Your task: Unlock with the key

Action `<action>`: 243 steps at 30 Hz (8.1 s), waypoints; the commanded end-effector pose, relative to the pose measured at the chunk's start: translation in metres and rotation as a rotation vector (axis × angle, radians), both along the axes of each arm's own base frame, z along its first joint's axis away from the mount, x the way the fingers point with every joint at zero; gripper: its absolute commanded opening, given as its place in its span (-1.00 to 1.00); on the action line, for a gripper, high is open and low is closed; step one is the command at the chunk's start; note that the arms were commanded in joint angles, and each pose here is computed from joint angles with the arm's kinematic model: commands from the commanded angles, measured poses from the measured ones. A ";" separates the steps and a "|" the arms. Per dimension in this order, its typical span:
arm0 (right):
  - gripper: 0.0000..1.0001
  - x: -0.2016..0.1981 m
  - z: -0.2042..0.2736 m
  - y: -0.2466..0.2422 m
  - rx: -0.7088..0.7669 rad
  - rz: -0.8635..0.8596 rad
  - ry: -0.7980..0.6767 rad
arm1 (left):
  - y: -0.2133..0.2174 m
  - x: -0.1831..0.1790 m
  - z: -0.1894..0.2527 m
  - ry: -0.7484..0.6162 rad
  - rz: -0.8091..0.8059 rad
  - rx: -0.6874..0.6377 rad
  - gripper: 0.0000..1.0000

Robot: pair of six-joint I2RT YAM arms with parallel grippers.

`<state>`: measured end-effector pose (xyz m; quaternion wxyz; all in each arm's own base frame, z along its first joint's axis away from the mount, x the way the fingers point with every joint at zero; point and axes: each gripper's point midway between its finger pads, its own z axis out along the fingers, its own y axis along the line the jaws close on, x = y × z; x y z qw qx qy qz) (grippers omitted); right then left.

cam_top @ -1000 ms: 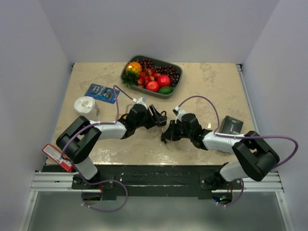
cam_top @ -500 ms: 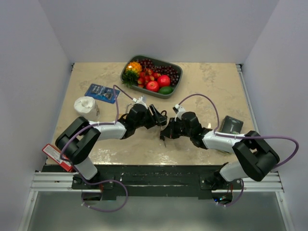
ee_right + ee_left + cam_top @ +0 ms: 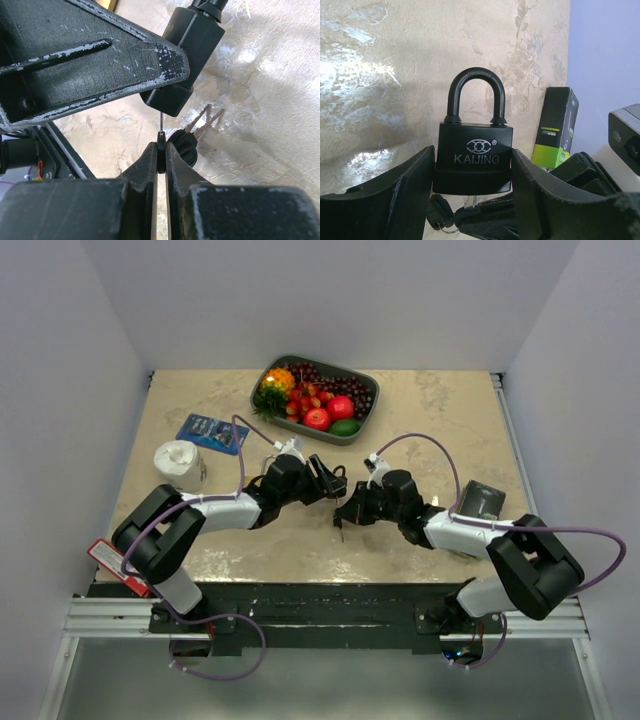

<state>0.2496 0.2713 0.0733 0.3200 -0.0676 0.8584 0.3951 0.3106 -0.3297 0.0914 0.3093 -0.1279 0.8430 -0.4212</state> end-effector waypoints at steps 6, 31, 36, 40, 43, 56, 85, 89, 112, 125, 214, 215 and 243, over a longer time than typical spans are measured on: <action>-1.00 0.022 0.027 -0.009 0.070 -0.092 -0.079 | -0.012 0.009 0.057 -0.145 -0.009 -0.110 -1.00; -1.00 0.050 0.037 -0.021 0.137 -0.161 -0.101 | -0.024 -0.015 0.037 -0.168 -0.049 -0.050 -1.00; -1.00 0.056 0.040 -0.024 0.133 -0.167 -0.120 | -0.026 -0.020 0.035 -0.176 -0.065 -0.043 -1.00; -1.00 0.060 0.042 -0.026 0.122 -0.173 -0.143 | -0.027 -0.023 0.034 -0.178 -0.071 -0.046 -1.00; -1.00 0.063 0.043 -0.028 0.114 -0.175 -0.162 | -0.030 -0.025 0.033 -0.176 -0.082 -0.048 -1.00; -1.00 0.073 0.053 -0.039 0.054 -0.200 -0.287 | -0.038 -0.035 0.029 -0.146 -0.139 -0.060 -1.00; -1.00 0.057 0.086 -0.040 0.203 -0.161 -0.395 | -0.053 -0.066 0.053 -0.257 -0.298 -0.162 -1.00; -1.00 0.051 0.091 -0.040 0.242 -0.137 -0.397 | -0.055 -0.071 0.065 -0.305 -0.341 -0.174 -1.00; -1.00 0.017 0.128 -0.035 0.416 0.033 -0.439 | -0.049 -0.111 0.113 -0.509 -0.540 -0.254 -1.00; -1.00 0.011 0.140 -0.034 0.484 0.070 -0.456 | -0.047 -0.123 0.122 -0.559 -0.600 -0.276 -1.00; -0.09 -0.079 0.179 -0.007 0.382 0.626 -0.537 | 0.020 -0.163 0.135 -0.459 -1.050 -0.356 -1.00; -0.13 -0.079 0.180 -0.007 0.381 0.624 -0.541 | 0.020 -0.162 0.134 -0.468 -1.050 -0.349 -1.00; -0.50 -0.036 0.139 -0.014 0.227 0.389 -0.427 | 0.041 -0.092 0.090 -0.498 -0.687 0.223 -1.00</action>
